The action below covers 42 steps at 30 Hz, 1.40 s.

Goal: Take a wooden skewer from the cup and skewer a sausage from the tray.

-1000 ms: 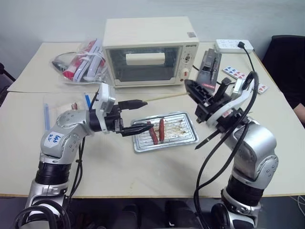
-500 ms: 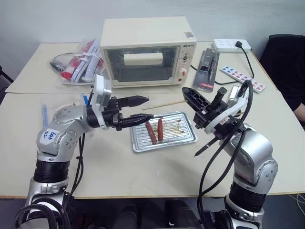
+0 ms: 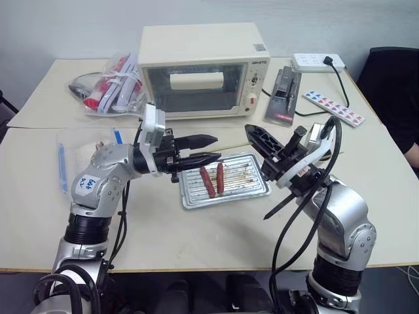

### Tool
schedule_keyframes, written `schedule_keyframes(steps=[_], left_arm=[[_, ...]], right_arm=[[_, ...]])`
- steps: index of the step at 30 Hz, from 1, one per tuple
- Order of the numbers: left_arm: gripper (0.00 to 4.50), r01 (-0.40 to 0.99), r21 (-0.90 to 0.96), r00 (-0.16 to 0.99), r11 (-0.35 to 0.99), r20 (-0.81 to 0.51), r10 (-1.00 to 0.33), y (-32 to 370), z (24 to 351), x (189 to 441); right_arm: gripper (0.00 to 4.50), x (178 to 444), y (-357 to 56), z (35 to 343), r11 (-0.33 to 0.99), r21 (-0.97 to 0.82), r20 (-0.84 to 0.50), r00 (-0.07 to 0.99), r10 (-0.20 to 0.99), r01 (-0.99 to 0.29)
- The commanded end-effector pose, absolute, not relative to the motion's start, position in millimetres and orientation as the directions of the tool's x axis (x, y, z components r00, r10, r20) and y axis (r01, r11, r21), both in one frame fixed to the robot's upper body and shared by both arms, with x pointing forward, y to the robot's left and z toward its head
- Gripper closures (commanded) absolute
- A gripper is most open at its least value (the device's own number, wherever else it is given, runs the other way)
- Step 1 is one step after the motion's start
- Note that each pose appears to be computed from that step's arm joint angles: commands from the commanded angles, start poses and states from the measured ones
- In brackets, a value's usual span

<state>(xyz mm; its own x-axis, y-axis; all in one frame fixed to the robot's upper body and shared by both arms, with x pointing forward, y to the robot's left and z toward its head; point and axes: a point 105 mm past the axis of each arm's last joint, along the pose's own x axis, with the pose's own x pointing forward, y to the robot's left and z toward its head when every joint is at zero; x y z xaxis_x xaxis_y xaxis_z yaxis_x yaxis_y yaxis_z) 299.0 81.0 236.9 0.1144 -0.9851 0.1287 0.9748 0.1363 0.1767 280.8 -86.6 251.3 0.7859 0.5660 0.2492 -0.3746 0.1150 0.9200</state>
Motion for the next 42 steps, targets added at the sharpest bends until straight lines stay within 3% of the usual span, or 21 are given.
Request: schedule_keyframes(steps=[1, 4, 16, 17, 19, 21, 24, 27, 29, 33, 35, 42], left_arm=[[3.8, 0.968, 0.22, 0.095, 0.122, 0.132, -0.987, 80.6, 244.8, 295.9], [4.46, 0.968, 0.223, 0.093, 0.118, 0.12, -0.988, 79.3, 243.8, 295.7], [4.46, 0.963, 0.221, 0.115, 0.152, 0.168, -0.979, 77.8, 256.1, 300.2], [4.5, 0.962, 0.223, 0.123, 0.156, 0.159, -0.98, 77.8, 255.2, 301.1], [4.5, 0.961, 0.223, 0.13, 0.161, 0.145, -0.981, 77.8, 253.8, 301.7], [4.5, 0.961, 0.221, 0.136, 0.165, 0.141, -0.981, 79.4, 253.7, 301.4], [4.5, 0.96, 0.219, 0.148, 0.175, 0.134, -0.98, 84.2, 255.5, 300.5], [4.5, 0.956, 0.222, 0.167, 0.19, 0.117, -0.979, 90.0, 256.1, 300.1], [4.5, 0.952, 0.221, 0.193, 0.21, 0.097, -0.976, 100.5, 256.8, 298.5], [4.5, 0.94, 0.209, 0.271, 0.27, 0.025, -0.962, 136.0, 256.1, 290.4], [4.5, 0.929, 0.208, 0.317, 0.307, -0.016, -0.948, 154.1, 256.6, 284.6], [4.5, 0.905, 0.197, 0.4, 0.376, -0.094, -0.912, 181.8, 256.4, 267.8]], right_arm=[[4.5, 269.3, -85.8, 265.0, 0.097, 0.89, 0.316, 0.756, 0.573, -0.446], [4.5, 268.9, -86.3, 265.4, 0.095, 0.889, 0.321, 0.755, 0.571, -0.449], [4.5, 268.7, -87.5, 265.0, 0.1, 0.884, 0.324, 0.752, 0.573, -0.457], [4.11, 268.5, -88.3, 264.8, 0.11, 0.878, 0.325, 0.749, 0.578, -0.466], [3.85, 267.9, -88.7, 264.8, 0.115, 0.873, 0.328, 0.744, 0.582, -0.474], [3.3, 269.4, -90.2, 264.8, 0.136, 0.864, 0.322, 0.741, 0.59, -0.484], [2.59, 277.6, -98.8, 259.9, 0.227, 0.844, 0.267, 0.748, 0.608, -0.486], [2.59, 281.5, -107.9, 249.9, 0.356, 0.791, 0.172, 0.74, 0.651, -0.497], [2.59, 279.8, -113.4, 239.9, 0.519, 0.683, 0.019, 0.723, 0.691, -0.514], [2.59, 290.8, -119.9, 210.9, 0.796, 0.3, -0.242, 0.765, 0.597, -0.526], [2.59, 297.0, -115.4, 203.9, 0.83, 0.18, -0.281, 0.781, 0.558, -0.528], [2.59, 317.9, -93.1, 188.3, 0.85, 0.106, -0.298, 0.799, 0.522, -0.515]])
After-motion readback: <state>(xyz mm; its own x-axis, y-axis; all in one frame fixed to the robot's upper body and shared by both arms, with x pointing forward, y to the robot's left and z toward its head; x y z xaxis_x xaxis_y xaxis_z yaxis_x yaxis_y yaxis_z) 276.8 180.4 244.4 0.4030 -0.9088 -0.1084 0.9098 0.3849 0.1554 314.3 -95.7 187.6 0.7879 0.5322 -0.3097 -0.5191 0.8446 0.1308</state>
